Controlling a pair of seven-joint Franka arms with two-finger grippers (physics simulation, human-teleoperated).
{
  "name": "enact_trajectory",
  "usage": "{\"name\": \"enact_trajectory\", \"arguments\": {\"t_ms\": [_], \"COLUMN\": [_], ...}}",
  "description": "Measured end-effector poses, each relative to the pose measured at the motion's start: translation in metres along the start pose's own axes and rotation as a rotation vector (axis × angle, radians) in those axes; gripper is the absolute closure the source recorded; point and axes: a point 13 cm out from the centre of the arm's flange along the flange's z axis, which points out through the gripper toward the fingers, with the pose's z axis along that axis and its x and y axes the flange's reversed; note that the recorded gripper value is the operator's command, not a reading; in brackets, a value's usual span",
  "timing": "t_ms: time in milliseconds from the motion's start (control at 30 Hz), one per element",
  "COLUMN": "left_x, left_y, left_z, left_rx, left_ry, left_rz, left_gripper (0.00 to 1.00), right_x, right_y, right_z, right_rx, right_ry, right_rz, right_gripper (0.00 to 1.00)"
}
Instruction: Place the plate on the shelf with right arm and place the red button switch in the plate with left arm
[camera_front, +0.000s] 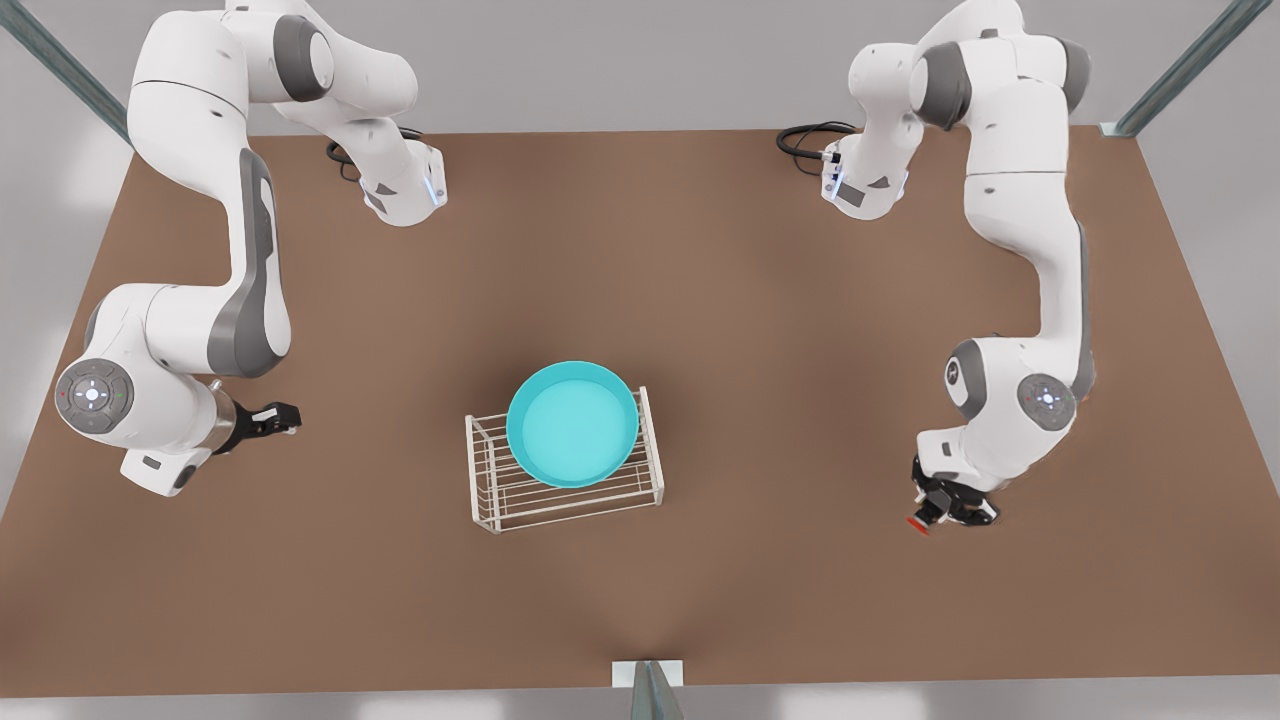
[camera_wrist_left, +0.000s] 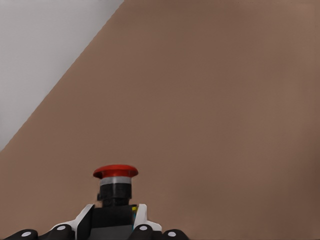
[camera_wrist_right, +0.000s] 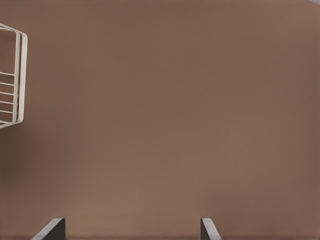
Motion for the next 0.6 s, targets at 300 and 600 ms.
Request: {"name": "enact_trajectory", "arguments": {"t_ms": [300, 600], "left_x": [-0.145, -0.226], "left_y": [-0.166, -0.337], "left_z": [-0.065, -0.155], "left_rx": [0.083, 0.181], "left_ry": [0.059, 0.041], "left_rz": [-0.057, -0.314], "left_gripper": [0.64, 0.64], "right_x": [0.0, 0.001], "right_y": [0.0, -0.001], "right_z": [0.0, 0.0], "right_rx": [0.0, 0.0], "right_ry": [0.0, 0.001], "right_rz": [-0.001, 0.0], "right_gripper": [0.0, 0.0]}}
